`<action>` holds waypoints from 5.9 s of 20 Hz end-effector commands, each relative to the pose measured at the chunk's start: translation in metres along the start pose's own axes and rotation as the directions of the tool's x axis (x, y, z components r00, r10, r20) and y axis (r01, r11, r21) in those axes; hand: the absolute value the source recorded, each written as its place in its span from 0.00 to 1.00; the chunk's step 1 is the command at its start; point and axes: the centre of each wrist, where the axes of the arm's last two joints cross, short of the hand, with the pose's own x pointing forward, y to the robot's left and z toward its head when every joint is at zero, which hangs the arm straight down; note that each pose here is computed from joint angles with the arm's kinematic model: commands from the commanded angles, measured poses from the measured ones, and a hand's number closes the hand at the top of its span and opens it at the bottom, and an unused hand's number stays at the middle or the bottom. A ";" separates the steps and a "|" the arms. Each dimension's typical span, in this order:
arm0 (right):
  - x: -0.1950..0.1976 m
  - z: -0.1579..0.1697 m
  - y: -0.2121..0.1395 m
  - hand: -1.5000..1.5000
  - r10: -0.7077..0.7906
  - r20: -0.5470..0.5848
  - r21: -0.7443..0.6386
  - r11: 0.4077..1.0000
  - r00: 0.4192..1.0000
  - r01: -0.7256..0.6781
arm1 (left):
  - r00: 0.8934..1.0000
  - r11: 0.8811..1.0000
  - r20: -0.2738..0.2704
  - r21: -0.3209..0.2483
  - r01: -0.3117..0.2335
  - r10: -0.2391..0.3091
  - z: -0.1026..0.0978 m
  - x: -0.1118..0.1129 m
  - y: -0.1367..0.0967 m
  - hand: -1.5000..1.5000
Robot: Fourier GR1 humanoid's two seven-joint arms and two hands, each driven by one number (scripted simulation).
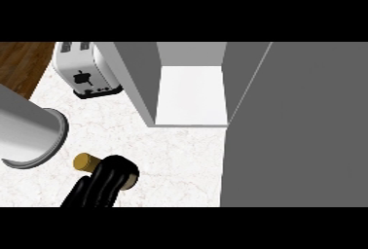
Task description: Pick up the wine, place it into the cabinet and close the cabinet
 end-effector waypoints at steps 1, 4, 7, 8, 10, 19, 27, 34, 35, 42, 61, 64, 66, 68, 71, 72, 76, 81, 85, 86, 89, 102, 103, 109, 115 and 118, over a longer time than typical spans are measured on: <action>0.022 0.013 0.012 0.00 0.012 0.006 0.003 1.000 1.000 -0.012 | 0.999 0.999 0.003 -0.016 -0.036 0.036 -0.001 0.016 -0.011 0.00; 0.021 -0.011 -0.006 0.00 0.005 0.026 0.010 1.000 1.000 -0.005 | 0.999 0.998 0.021 -0.036 -0.050 0.050 0.005 0.023 -0.035 0.00; 0.029 -0.007 0.016 0.00 0.009 0.001 0.007 1.000 1.000 -0.009 | 0.997 0.998 0.034 0.000 -0.066 0.066 0.006 0.023 -0.043 0.00; 0.031 0.000 0.013 0.00 0.001 0.000 0.002 1.000 1.000 -0.001 | 0.998 0.999 0.027 0.012 -0.052 0.052 0.013 0.041 -0.030 0.00; 0.029 -0.002 0.004 0.00 0.003 0.008 0.003 1.000 1.000 -0.003 | 0.996 0.996 0.042 0.032 -0.078 0.076 0.007 0.035 -0.020 0.00; 0.041 -0.003 0.012 0.00 0.009 0.004 -0.001 1.000 1.000 -0.009 | 1.000 0.996 0.012 0.080 -0.028 0.027 0.015 0.057 -0.019 0.00; 0.052 -0.001 0.015 0.00 0.008 0.042 -0.020 1.000 0.999 -0.008 | 0.999 0.988 0.007 0.150 0.048 -0.050 0.019 0.060 0.009 0.00; 0.043 -0.003 0.013 0.00 0.024 0.009 -0.018 1.000 1.000 -0.023 | 0.999 0.982 -0.010 0.186 0.046 -0.045 0.010 0.061 0.026 0.00; 0.048 0.001 0.016 0.00 0.009 0.014 -0.021 1.000 1.000 -0.008 | 0.999 0.977 -0.014 0.207 0.052 -0.050 0.020 0.061 0.030 0.00; 0.049 -0.004 0.015 0.00 0.008 0.034 -0.021 1.000 0.999 -0.007 | 0.996 0.976 -0.085 0.215 0.030 -0.012 0.010 0.027 0.059 0.00; 0.059 0.002 0.010 0.00 0.022 0.011 -0.010 1.000 1.000 -0.022 | 0.986 0.962 -0.165 0.272 0.041 0.005 0.032 -0.059 0.130 0.00; 0.059 -0.006 0.007 0.00 0.026 0.013 0.007 1.000 1.000 -0.026 | 0.988 0.953 -0.154 0.294 0.066 -0.021 0.027 -0.053 0.131 0.00; 0.066 -0.008 0.018 0.00 0.010 0.010 -0.013 1.000 1.000 -0.010 | 0.988 0.959 -0.155 0.273 0.069 -0.027 0.013 -0.060 0.152 0.00; 0.068 0.002 0.012 0.00 0.024 0.018 -0.001 1.000 1.000 -0.024 | 0.987 0.957 -0.160 0.282 0.065 -0.020 0.021 -0.078 0.137 0.00; 0.079 0.011 0.019 0.00 0.025 0.030 -0.004 1.000 0.999 -0.024 | 0.984 0.952 -0.178 0.298 0.071 -0.018 0.024 -0.097 0.155 0.00; 0.075 -0.001 0.009 0.00 0.023 0.002 -0.005 1.000 1.000 -0.023 | 0.983 0.959 -0.181 0.280 0.041 0.011 0.020 -0.101 0.153 0.00; 0.071 0.001 0.016 0.00 0.004 0.016 0.010 1.000 1.000 -0.004 | 0.982 0.956 -0.186 0.288 0.048 0.007 0.032 -0.109 0.168 0.00; 0.075 0.001 0.013 0.00 0.030 0.018 -0.003 1.000 0.999 -0.030 | 0.980 0.968 -0.199 0.248 0.036 0.014 0.020 -0.128 0.160 0.00; 0.070 -0.005 0.008 0.00 0.014 0.014 -0.007 1.000 1.000 -0.014 | 0.981 0.972 -0.188 0.236 -0.003 0.049 0.035 -0.142 0.161 0.00; 0.071 -0.002 0.018 0.00 0.024 0.013 -0.011 1.000 1.000 -0.024 | 0.979 0.967 -0.202 0.253 0.033 0.019 0.032 -0.154 0.160 0.00; 0.055 -0.005 0.016 0.00 0.025 0.004 -0.021 0.999 1.000 -0.024 | 0.979 0.970 -0.199 0.244 0.016 0.034 0.028 -0.165 0.153 0.00; 0.072 -0.018 0.007 0.00 0.005 0.032 -0.007 1.000 0.999 -0.005 | 0.976 0.973 -0.216 0.229 0.021 0.030 0.016 -0.161 0.169 0.00; 0.059 0.001 0.010 0.00 0.014 0.019 -0.012 1.000 1.000 -0.014 | 0.973 0.969 -0.226 0.247 0.016 0.042 0.025 -0.199 0.169 0.00; 0.065 0.005 0.018 0.00 0.016 0.017 0.001 1.000 1.000 -0.016 | 0.972 0.971 -0.233 0.237 0.021 0.036 0.024 -0.205 0.164 0.00; 0.069 -0.006 0.019 0.00 0.023 0.018 -0.013 1.000 1.000 -0.022 | 0.970 0.972 -0.230 0.235 -0.024 0.080 0.024 -0.215 0.159 0.00; 0.069 0.002 0.020 0.00 0.018 0.018 -0.006 1.000 1.000 -0.018 | 0.974 0.966 -0.212 0.259 -0.023 0.080 0.026 -0.225 0.178 0.00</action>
